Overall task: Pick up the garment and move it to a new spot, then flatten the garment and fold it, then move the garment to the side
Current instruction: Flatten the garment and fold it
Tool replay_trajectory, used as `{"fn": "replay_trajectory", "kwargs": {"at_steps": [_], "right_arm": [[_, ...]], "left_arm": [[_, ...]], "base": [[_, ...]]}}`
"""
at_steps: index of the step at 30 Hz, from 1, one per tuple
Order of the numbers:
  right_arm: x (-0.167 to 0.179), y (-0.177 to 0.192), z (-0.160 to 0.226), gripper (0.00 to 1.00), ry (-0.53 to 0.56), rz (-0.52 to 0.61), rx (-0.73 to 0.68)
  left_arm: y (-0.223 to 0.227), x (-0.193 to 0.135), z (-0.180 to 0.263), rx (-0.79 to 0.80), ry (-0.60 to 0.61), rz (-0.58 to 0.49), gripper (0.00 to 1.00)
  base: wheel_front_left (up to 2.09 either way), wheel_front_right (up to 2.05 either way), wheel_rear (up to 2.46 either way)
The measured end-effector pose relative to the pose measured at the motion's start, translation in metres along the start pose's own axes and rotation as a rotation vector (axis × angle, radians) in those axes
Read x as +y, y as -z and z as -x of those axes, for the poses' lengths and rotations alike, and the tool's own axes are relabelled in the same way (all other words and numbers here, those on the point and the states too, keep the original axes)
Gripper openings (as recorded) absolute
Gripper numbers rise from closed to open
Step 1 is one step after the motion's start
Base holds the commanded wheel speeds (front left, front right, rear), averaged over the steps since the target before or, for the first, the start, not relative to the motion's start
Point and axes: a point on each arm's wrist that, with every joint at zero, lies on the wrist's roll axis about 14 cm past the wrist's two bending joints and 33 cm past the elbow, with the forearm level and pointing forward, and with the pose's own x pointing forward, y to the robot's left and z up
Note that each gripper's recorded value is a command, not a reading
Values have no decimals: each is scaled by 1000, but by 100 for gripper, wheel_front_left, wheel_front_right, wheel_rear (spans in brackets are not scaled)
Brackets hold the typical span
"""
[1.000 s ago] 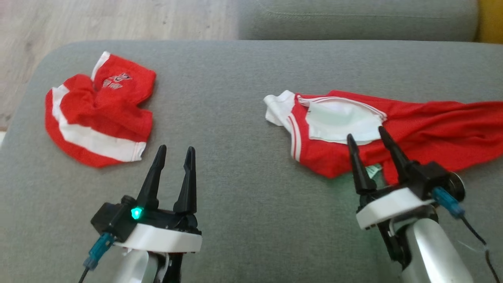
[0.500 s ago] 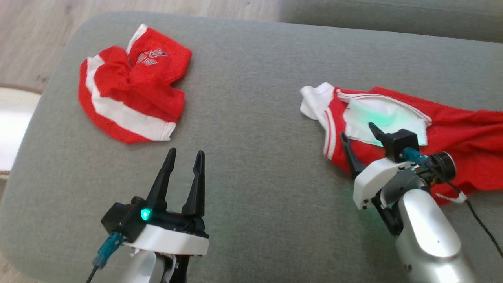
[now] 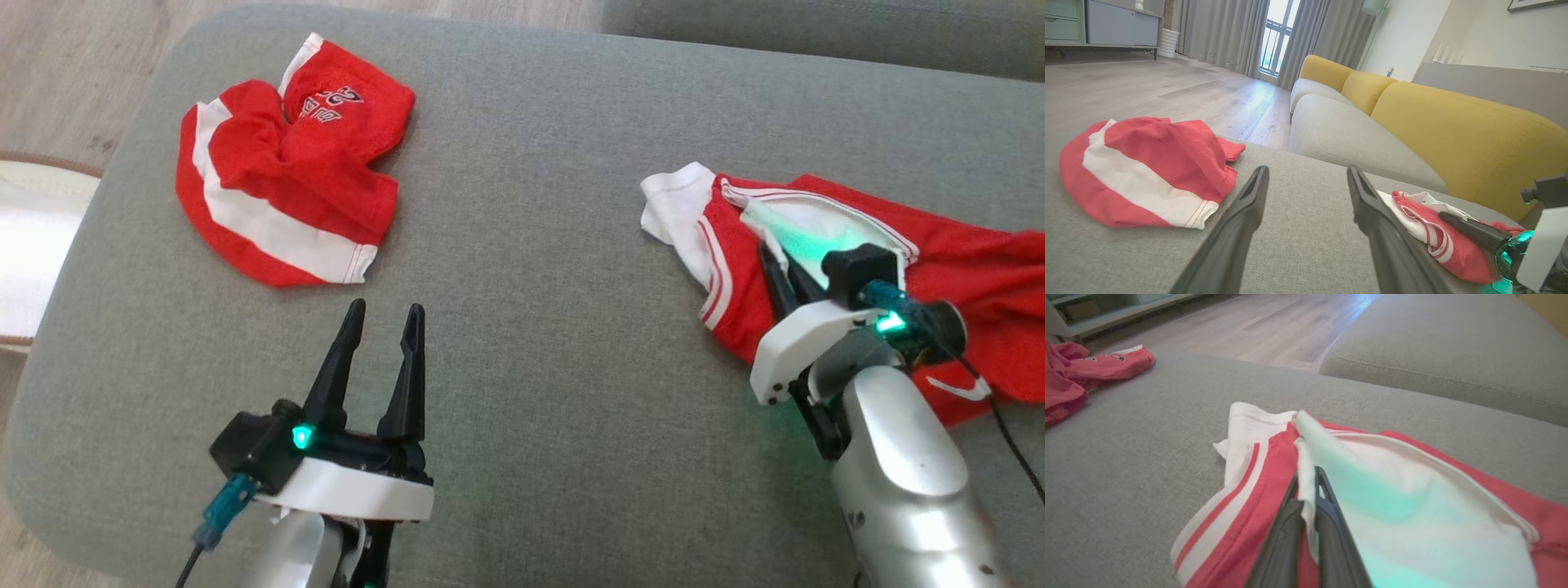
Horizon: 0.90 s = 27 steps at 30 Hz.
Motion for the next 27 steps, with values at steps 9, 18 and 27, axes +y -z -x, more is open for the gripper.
{"fn": "replay_trajectory", "kwargs": {"at_steps": [9,18,27], "right_arm": [[-28,-80,7,0,74,-41,-245],[-61,-168,18,0,159,-51,-411],[-109,-240,25,0,277,-3,-534]], "left_arm": [[-7,-12,-1,-23,35,6,100],[-15,-17,1,-50,51,4,100],[-16,-5,11,-56,4,24,100]], "base": [[0,0,0],[0,0,0],[0,0,0]]}}
